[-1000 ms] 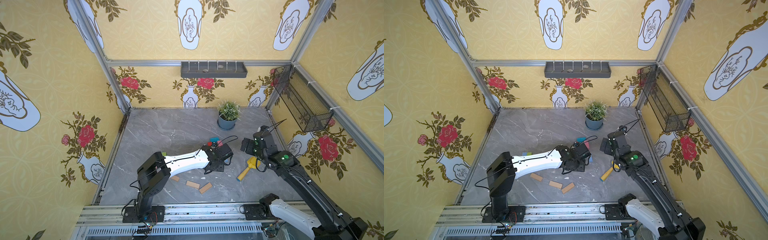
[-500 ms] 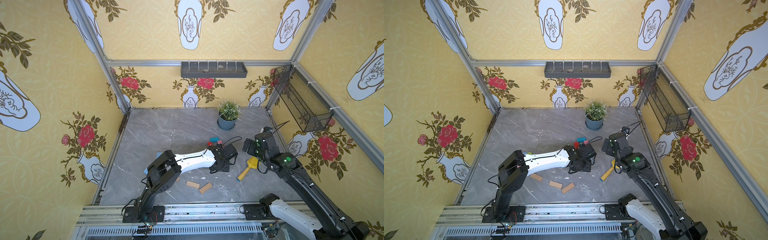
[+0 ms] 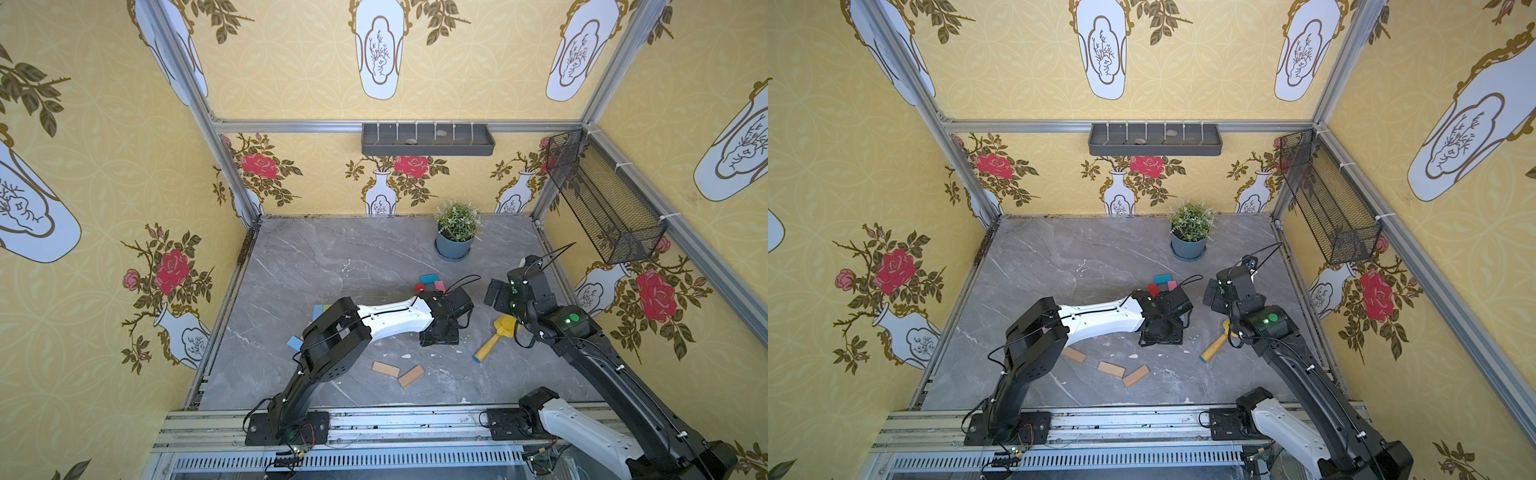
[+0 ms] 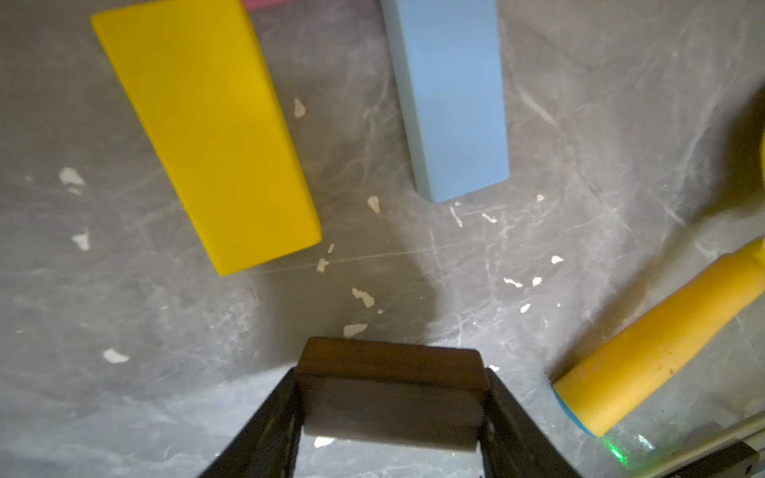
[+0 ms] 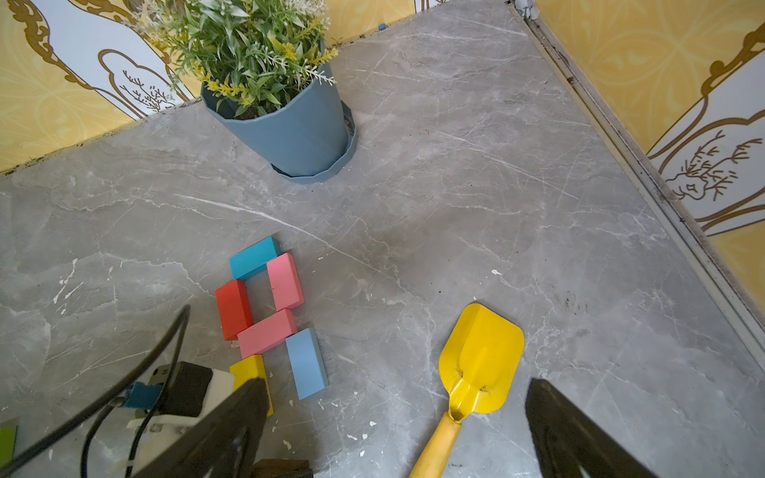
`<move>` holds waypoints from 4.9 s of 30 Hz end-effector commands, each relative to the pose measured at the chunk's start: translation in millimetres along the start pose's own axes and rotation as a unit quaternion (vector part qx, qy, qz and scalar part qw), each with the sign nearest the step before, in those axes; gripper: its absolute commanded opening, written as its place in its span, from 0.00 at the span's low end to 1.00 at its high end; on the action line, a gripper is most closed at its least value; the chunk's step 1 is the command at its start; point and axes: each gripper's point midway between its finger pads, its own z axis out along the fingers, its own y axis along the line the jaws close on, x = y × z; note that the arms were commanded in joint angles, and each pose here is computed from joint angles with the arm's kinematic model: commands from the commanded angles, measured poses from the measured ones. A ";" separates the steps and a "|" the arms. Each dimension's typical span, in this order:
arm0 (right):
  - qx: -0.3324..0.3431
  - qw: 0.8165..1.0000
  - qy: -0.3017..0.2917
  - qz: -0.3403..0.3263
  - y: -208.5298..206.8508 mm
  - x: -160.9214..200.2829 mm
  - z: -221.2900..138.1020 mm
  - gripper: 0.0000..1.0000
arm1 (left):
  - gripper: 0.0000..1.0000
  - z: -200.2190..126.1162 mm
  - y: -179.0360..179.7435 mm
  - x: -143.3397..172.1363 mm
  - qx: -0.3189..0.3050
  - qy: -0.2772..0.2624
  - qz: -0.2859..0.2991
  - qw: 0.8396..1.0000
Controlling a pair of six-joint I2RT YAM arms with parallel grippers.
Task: Assemble the number 8 with building blocks
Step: Place the building block at the center of the board, then assemble the building block at the center of the board.
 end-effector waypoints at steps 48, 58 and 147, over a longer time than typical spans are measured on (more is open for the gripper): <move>-0.089 0.974 0.209 -0.024 41.0 89.1 31.3 0.98 | 1.00 -128.1 87.8 -37.8 0.016 -0.223 -0.037 0.974; -0.074 0.955 0.274 -0.085 74.5 148.7 39.1 1.00 | 1.00 -140.8 154.6 -35.7 0.000 -0.246 -0.089 0.965; -0.028 0.930 0.309 -0.196 95.6 194.8 105.1 0.58 | 1.00 -117.9 171.6 -29.1 -0.006 -0.206 -0.091 0.974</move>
